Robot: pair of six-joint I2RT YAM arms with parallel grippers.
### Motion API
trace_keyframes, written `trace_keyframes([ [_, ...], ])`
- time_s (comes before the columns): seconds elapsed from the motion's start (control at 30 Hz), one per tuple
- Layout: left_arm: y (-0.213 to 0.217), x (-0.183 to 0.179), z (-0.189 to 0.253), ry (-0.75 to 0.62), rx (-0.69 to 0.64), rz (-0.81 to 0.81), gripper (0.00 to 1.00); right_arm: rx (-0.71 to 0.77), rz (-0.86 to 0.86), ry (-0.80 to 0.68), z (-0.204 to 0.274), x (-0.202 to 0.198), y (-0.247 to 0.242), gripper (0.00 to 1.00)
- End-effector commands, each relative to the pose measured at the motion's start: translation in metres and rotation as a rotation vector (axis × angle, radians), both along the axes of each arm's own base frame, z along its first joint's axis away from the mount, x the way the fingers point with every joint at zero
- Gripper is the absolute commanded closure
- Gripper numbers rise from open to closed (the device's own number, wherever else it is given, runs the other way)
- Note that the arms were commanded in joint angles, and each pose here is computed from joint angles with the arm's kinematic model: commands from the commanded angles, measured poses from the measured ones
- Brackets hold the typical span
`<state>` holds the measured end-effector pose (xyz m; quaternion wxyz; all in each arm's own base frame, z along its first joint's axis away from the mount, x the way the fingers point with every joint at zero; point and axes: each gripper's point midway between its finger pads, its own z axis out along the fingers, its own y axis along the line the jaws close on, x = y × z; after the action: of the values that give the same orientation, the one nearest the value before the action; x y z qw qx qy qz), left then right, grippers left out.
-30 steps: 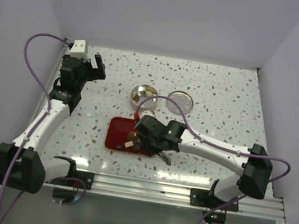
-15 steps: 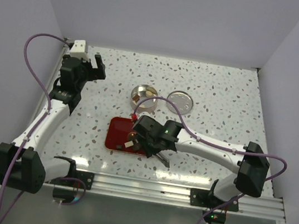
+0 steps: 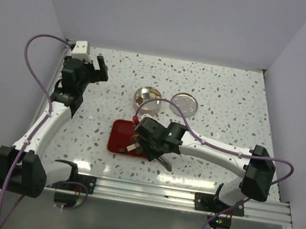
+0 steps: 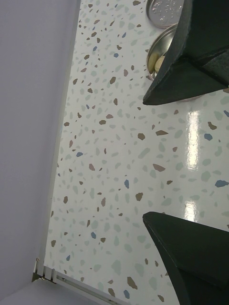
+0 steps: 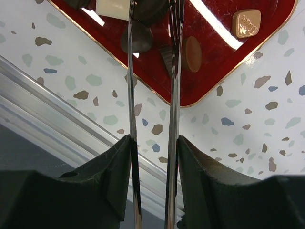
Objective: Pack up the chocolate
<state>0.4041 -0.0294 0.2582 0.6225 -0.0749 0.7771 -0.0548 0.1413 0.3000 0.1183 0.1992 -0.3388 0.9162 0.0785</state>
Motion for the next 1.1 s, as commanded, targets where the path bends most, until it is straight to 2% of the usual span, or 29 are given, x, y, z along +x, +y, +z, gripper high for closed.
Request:
trace_keyframes([
  [0.0, -0.004, 0.004, 0.029, -0.071, -0.016, -0.006, 0.00, 0.015, 0.006, 0.022, 0.002, -0.005, 0.008, 0.55],
  [0.13, -0.004, 0.003, 0.030, -0.073, -0.018, -0.005, 0.00, 0.002, 0.008, 0.029, -0.004, -0.006, 0.009, 0.56],
  [0.33, -0.003, 0.002, 0.032, -0.077, -0.016, -0.003, 0.00, -0.023, 0.000, 0.032, -0.012, -0.005, 0.008, 0.64],
  [0.43, -0.003, 0.002, 0.032, -0.077, -0.016, -0.003, 0.00, -0.019, -0.010, -0.002, -0.003, 0.002, 0.008, 0.66],
  [0.8, -0.003, 0.001, 0.034, -0.080, -0.014, -0.001, 0.00, -0.021, -0.004, -0.144, 0.032, 0.032, 0.019, 0.66],
  [1.07, -0.003, 0.001, 0.033, -0.081, -0.017, 0.002, 0.00, -0.026, -0.008, -0.101, 0.027, 0.023, 0.013, 0.62],
])
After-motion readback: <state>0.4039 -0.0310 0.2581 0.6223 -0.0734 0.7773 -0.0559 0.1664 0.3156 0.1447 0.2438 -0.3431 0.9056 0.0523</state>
